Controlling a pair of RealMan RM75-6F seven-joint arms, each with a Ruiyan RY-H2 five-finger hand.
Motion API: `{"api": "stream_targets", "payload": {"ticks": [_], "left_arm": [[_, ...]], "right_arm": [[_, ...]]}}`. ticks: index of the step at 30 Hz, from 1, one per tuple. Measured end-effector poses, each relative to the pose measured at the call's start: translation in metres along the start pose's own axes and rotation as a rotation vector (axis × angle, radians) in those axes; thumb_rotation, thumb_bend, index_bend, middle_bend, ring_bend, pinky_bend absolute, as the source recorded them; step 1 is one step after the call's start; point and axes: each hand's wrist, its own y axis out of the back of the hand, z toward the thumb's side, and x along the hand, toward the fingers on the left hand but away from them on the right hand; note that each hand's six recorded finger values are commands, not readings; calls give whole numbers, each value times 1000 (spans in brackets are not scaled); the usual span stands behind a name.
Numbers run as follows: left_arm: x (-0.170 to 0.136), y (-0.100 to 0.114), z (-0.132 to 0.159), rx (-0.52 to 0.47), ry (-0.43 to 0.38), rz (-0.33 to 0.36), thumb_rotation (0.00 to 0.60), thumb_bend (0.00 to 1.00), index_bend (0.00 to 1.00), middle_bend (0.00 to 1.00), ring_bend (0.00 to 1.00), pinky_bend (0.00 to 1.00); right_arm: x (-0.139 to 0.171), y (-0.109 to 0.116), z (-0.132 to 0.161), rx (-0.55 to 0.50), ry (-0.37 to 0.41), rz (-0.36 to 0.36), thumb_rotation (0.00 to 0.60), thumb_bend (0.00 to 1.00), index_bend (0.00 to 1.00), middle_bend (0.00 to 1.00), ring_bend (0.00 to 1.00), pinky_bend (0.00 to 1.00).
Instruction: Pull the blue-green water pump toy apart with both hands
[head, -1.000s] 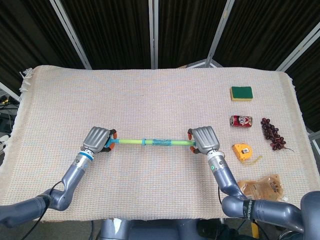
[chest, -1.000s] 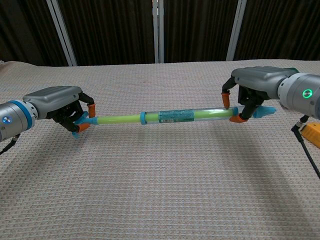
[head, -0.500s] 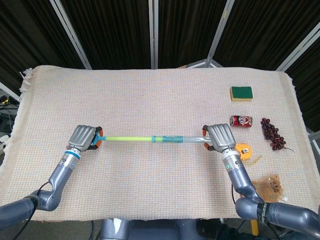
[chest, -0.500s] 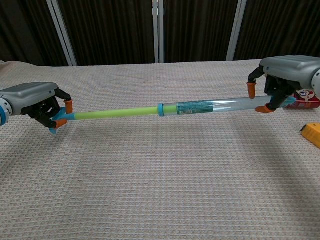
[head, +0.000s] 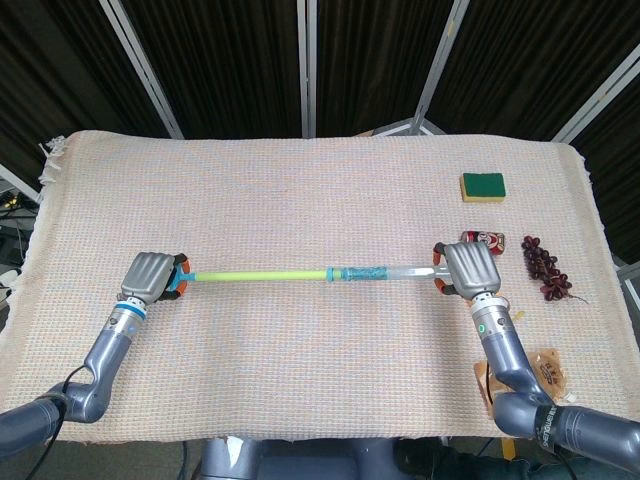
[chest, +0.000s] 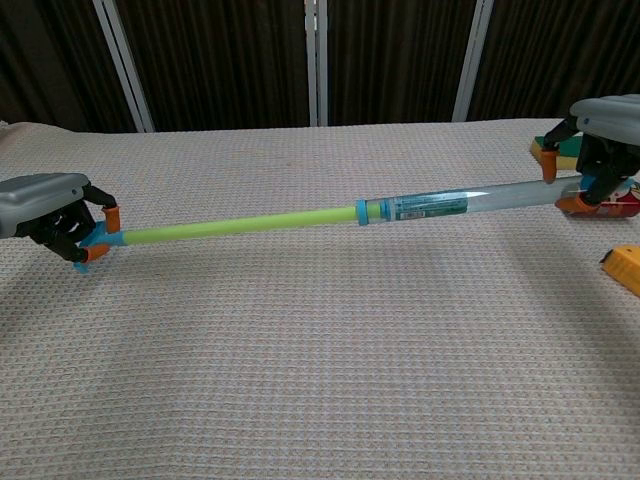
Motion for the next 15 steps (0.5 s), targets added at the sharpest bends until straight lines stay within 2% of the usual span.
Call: {"api": "stream_targets", "payload": {"ticks": [15], "left_arm": [[0, -5, -5, -2, 11, -7, 600, 552, 728, 844, 823, 1000]], "right_arm": [[1, -5, -16, 3, -24, -1, 600, 377, 618, 1000, 1000, 1000]]}}
